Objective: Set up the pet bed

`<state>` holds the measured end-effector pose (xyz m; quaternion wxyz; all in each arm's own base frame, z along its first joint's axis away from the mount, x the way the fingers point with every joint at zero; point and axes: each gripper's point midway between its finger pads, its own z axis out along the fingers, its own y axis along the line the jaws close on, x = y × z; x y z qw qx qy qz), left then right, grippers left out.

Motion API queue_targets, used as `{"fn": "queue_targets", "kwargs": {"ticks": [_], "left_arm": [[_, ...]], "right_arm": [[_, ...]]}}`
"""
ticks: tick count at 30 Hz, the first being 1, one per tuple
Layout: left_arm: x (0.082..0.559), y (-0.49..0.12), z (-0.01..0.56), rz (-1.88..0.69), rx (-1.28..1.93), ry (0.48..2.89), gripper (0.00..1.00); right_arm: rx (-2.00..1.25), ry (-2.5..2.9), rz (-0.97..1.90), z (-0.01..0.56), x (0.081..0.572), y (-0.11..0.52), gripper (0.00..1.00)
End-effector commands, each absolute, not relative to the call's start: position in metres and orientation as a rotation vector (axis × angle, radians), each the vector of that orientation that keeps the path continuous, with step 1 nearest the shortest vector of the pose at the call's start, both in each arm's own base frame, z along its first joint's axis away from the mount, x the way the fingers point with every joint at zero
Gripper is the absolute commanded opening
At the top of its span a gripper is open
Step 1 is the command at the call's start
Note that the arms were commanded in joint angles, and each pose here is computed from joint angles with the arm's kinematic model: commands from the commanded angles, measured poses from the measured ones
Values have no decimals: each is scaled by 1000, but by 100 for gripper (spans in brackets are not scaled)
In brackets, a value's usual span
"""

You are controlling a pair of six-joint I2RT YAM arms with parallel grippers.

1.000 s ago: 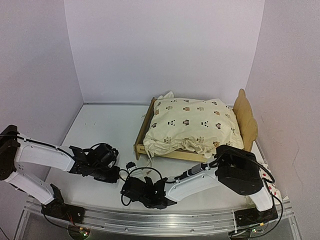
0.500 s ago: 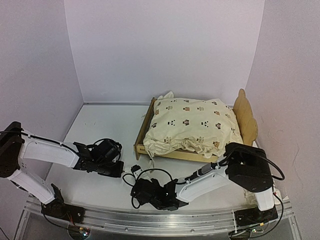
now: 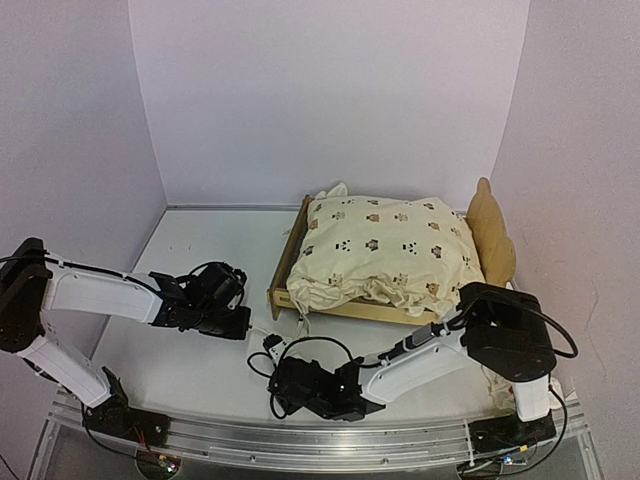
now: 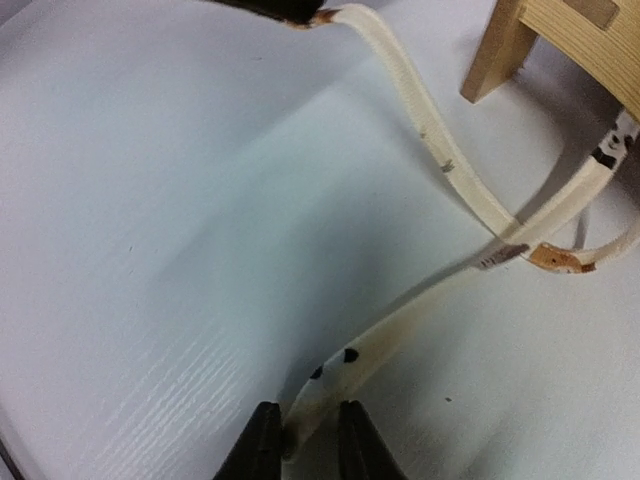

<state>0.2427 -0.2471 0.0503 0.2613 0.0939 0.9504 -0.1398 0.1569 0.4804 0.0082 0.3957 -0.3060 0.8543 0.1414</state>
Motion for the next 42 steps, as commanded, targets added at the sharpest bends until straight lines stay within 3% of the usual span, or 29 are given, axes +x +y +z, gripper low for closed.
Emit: {"fn": "queue_targets", "kwargs": {"ticks": [1, 6, 9, 19, 30, 42], "left_arm": [[249, -254, 68, -440, 254, 2513, 0], [249, -259, 73, -471, 269, 2497, 0], [251, -260, 76, -474, 277, 2490, 0], [253, -275, 93, -556, 333, 2436, 0], [253, -293, 102, -641, 380, 2424, 0], [253, -299, 99, -658, 397, 2433, 0]], "right_arm": [[-950, 2202, 353, 11, 138, 467, 31], [-978, 2181, 364, 43, 144, 453, 56], [-925, 2166, 353, 61, 157, 436, 60], [-717, 2155, 317, 82, 208, 395, 61], [-673, 2106, 423, 81, 244, 421, 54], [-681, 1997, 340, 79, 273, 438, 46]]}}
